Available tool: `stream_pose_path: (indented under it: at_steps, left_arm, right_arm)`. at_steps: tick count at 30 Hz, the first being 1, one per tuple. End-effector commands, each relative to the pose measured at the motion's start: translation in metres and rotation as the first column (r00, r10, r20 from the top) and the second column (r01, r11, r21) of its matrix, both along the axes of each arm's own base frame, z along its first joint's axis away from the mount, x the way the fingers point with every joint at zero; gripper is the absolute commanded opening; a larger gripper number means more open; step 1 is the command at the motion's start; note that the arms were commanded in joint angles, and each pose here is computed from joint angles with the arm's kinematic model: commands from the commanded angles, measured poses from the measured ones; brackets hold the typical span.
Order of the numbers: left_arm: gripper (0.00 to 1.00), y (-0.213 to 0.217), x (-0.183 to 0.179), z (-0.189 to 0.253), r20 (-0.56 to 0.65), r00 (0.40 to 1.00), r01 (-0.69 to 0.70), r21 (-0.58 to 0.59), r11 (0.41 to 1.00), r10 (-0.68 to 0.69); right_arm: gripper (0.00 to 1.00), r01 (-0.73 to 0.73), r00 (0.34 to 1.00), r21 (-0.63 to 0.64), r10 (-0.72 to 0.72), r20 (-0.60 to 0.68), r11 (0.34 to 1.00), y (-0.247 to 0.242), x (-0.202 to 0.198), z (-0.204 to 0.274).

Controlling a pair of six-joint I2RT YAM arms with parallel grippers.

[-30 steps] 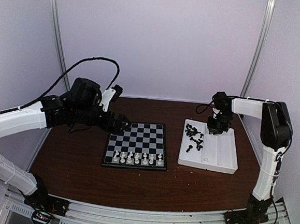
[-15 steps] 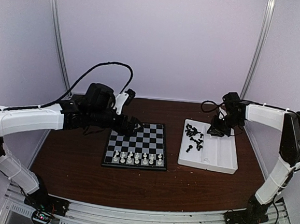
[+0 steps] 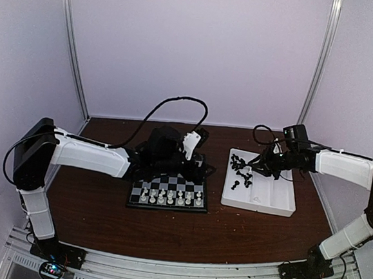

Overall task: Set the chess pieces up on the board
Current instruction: Place the chess piece on the chessboard.

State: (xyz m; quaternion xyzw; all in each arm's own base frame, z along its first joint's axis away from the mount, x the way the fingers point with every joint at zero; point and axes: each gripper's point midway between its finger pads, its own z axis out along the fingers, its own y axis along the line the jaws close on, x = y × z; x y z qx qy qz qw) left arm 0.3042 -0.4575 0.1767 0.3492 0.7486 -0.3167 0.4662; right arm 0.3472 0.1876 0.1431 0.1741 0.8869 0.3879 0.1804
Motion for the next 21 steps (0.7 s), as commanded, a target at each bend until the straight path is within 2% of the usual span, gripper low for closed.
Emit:
stream_pose_path:
  at_steps: [1, 8, 16, 21]
  left_arm:
    - [0.86, -0.032, 0.001, 0.044, 0.232, 0.972, 0.062, -0.123, 0.990, -0.032]
    - [0.79, -0.053, -0.011, 0.037, 0.333, 0.938, 0.151, -0.133, 0.980, -0.099]
    - [0.77, -0.069, -0.014, 0.030, 0.366, 0.921, 0.196, -0.129, 0.972, -0.137]
    - [0.66, -0.081, -0.016, 0.018, 0.361, 0.917, 0.219, -0.091, 0.972, -0.172]
  right_arm:
    - [0.16, 0.028, 0.998, 0.171, -0.038, 0.055, 0.985, 0.022, -0.004, 0.030]
    - [0.17, 0.060, 0.994, 0.295, -0.086, 0.073, 0.954, 0.038, -0.020, 0.047]
    - [0.17, 0.070, 0.992, 0.379, -0.103, 0.067, 0.923, 0.050, -0.031, 0.049]
    - [0.18, 0.057, 0.992, 0.398, -0.098, 0.082, 0.916, 0.054, -0.034, 0.055]
